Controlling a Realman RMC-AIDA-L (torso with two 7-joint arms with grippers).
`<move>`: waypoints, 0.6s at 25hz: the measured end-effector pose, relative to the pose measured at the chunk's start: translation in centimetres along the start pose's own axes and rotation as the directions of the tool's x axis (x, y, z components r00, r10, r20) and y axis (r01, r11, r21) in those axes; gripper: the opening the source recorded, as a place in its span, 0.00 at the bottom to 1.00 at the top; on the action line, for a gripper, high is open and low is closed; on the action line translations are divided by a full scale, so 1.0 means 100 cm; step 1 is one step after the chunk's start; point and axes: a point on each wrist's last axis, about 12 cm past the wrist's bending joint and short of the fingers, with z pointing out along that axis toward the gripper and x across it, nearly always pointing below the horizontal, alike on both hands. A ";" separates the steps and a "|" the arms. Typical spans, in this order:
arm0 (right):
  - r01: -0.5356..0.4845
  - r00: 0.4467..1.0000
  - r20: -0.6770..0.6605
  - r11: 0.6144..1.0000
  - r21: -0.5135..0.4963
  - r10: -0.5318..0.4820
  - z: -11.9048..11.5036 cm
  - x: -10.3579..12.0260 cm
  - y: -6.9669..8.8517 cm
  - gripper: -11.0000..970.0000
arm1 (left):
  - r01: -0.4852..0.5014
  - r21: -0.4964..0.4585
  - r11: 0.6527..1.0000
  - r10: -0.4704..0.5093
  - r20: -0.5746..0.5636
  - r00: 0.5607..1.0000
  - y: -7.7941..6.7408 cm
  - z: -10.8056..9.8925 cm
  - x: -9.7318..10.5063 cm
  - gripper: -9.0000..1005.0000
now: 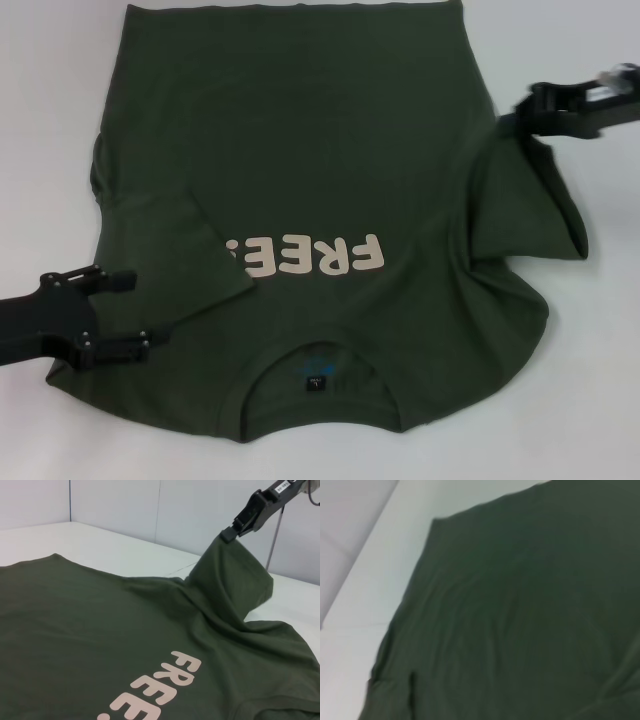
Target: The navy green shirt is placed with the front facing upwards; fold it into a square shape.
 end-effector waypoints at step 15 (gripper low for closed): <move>-0.100 0.989 0.121 0.990 0.099 0.088 -0.046 -0.008 -0.051 0.01 | 0.003 0.009 1.000 -0.003 -0.001 1.000 0.002 0.003 -0.006 0.88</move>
